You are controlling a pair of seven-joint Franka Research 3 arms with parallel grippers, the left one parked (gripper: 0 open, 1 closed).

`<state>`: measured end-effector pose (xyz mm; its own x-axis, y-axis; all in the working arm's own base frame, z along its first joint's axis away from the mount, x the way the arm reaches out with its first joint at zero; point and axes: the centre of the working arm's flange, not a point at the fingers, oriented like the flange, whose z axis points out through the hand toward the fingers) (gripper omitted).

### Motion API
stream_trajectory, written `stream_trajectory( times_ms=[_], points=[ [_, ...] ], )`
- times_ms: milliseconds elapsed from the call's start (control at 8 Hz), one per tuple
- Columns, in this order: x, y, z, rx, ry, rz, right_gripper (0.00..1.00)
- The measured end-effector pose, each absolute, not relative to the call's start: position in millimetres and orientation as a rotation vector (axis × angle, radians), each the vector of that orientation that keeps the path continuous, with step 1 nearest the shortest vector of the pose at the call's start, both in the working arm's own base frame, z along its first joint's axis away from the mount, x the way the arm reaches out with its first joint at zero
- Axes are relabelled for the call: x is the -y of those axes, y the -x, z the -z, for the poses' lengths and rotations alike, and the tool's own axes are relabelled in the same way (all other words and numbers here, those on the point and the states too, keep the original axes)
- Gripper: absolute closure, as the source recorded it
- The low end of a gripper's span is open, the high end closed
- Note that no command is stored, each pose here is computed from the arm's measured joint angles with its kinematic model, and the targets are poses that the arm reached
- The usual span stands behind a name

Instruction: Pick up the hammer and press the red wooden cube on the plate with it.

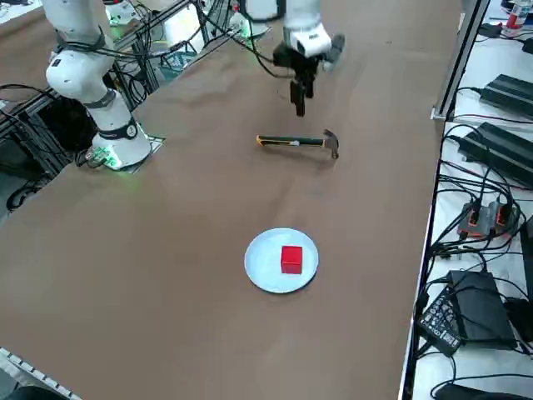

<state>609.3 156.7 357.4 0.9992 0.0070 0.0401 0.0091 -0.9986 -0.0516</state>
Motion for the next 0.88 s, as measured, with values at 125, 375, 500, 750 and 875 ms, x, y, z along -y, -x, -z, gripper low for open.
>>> stream_trajectory(
  times_ms=[125,375,500,750,875],
  points=[
    [-166.8,-607.4,-332.6,-0.011,3.085,0.104,0.0],
    [-173.5,-598.7,-286.5,-0.035,3.076,0.181,0.0],
    [-172.5,-596.0,-266.8,-0.053,3.072,0.212,0.0],
    [-171.3,-596.2,-239.4,-0.075,3.069,0.245,0.01],
    [-170.7,-596.7,-232.3,-0.094,3.068,0.251,0.02]
  ],
)
